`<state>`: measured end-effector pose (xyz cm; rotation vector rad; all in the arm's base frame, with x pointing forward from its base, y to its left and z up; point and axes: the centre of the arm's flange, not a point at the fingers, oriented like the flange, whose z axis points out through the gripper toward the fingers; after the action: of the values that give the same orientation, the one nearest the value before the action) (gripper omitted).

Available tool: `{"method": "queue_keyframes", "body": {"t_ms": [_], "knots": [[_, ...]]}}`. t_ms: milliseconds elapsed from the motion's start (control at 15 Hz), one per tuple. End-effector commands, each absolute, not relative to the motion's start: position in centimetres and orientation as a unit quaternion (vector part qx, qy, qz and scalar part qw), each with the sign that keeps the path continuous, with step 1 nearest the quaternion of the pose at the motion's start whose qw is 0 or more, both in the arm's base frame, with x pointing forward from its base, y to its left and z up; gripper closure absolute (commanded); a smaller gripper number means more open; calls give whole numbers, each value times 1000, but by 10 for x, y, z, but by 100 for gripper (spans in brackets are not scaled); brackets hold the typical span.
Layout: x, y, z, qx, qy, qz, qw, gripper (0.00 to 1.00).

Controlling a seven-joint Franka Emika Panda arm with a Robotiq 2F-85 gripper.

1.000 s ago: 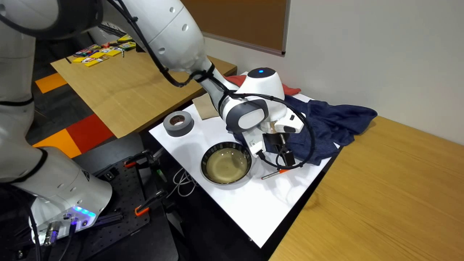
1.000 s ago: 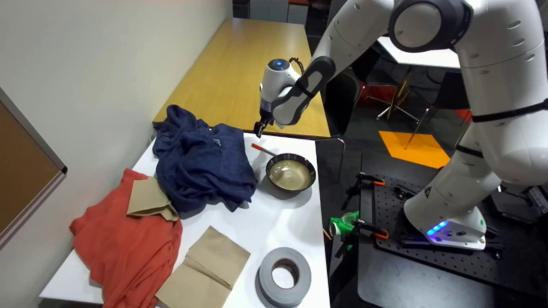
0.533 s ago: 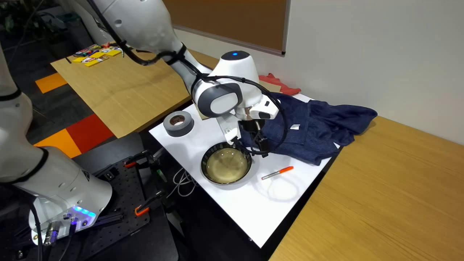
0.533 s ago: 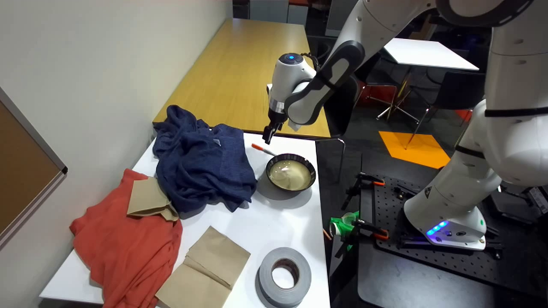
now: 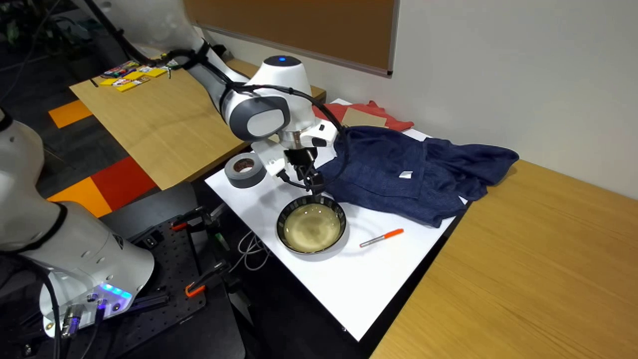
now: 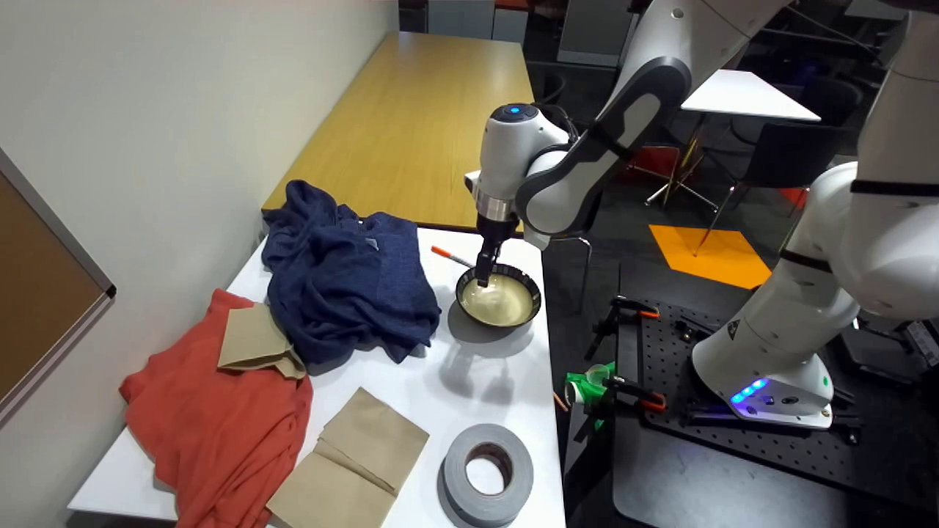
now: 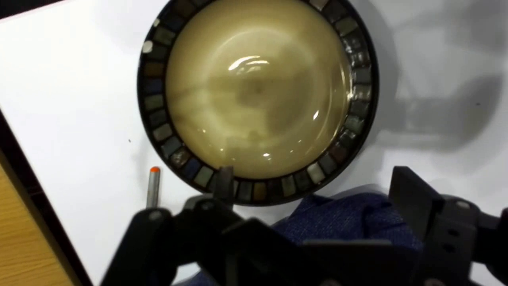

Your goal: Remove the pen out of the bowl then move the bowl to the left

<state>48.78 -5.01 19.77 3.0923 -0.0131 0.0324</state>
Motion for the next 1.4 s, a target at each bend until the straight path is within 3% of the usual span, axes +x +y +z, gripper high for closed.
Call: {"method": "queue_keyframes", "body": {"t_ms": [0, 800, 1333], "knots": [[467, -16, 200, 999, 24, -21, 21, 0], [475, 29, 154, 993, 18, -29, 116, 0], [493, 28, 115, 990, 22, -16, 138, 0]]}}
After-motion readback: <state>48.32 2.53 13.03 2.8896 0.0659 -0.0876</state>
